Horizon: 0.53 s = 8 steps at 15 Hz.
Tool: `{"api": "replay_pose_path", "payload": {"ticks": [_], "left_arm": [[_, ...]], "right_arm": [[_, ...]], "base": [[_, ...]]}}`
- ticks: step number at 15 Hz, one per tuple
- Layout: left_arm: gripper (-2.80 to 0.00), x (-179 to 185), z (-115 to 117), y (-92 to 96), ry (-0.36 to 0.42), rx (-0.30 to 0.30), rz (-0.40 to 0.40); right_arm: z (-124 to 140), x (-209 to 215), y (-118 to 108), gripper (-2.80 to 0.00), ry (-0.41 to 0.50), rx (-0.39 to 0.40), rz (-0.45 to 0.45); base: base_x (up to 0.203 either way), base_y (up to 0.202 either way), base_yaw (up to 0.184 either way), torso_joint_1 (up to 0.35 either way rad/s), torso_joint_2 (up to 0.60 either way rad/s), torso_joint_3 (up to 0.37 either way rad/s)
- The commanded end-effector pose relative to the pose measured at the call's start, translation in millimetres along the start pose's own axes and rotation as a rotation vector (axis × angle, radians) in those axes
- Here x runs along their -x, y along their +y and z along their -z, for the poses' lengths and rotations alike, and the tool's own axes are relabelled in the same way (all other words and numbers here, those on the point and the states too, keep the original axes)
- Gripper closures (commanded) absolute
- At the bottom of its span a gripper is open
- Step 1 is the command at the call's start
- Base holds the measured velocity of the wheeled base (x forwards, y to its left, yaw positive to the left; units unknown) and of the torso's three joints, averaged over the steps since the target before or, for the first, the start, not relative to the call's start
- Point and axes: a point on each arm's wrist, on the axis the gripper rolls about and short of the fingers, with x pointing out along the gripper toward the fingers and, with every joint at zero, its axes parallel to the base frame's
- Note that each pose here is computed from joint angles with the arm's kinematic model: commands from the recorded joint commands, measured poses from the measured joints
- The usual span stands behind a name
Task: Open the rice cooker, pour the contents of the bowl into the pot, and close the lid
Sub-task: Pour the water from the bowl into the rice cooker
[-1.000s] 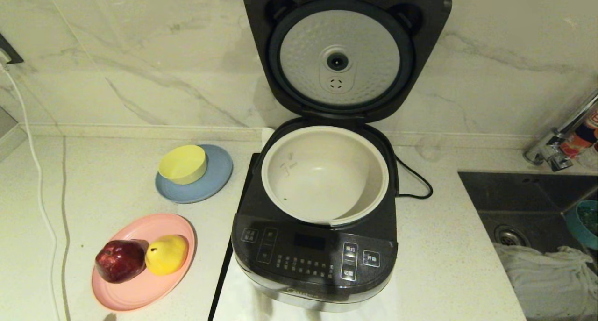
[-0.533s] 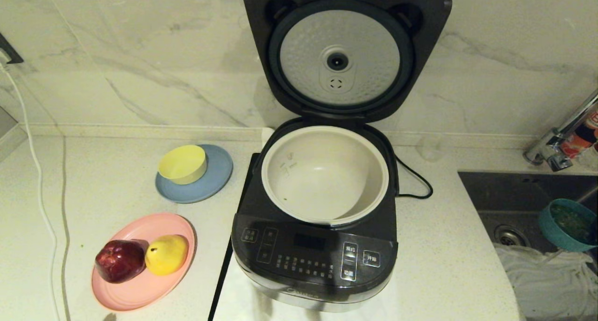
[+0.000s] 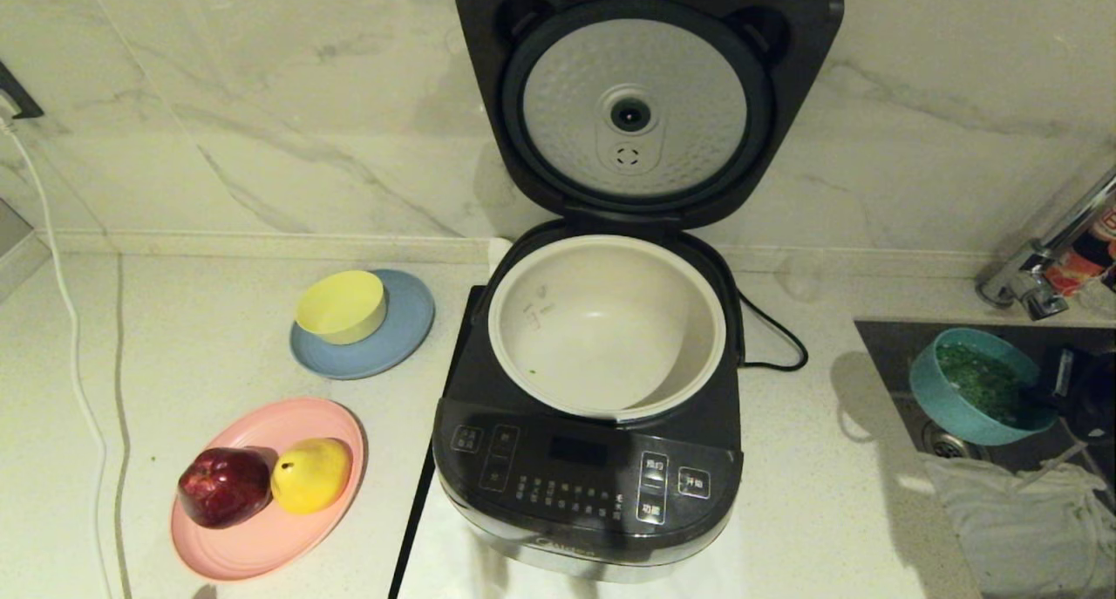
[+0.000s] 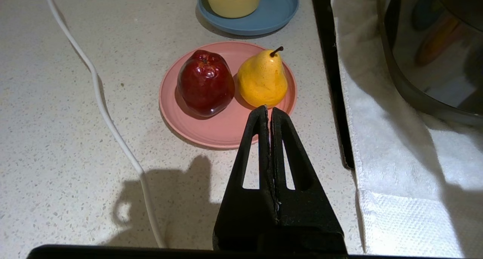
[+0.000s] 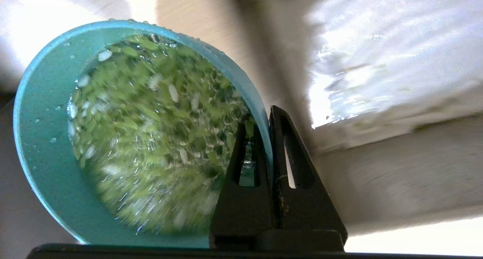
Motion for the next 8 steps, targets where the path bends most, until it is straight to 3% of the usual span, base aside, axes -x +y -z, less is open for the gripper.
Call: {"api": "replay_pose_path", "payload": {"ticks": [1, 8], "left_arm": [[0.0, -1, 3, -0.1, 0.008, -0.001, 0.0], [0.0, -1, 3, -0.1, 0.008, -0.001, 0.0]], "right_arm": [[6, 47, 43, 0.0, -0.032, 0.108, -0.106], [28, 86, 122, 0.0, -0.022, 0.331, -0.25]], "base": [[0.0, 0.0, 0.0, 0.0, 0.0, 0.0], [0.0, 0.0, 0.0, 0.0, 0.0, 0.0]]}}
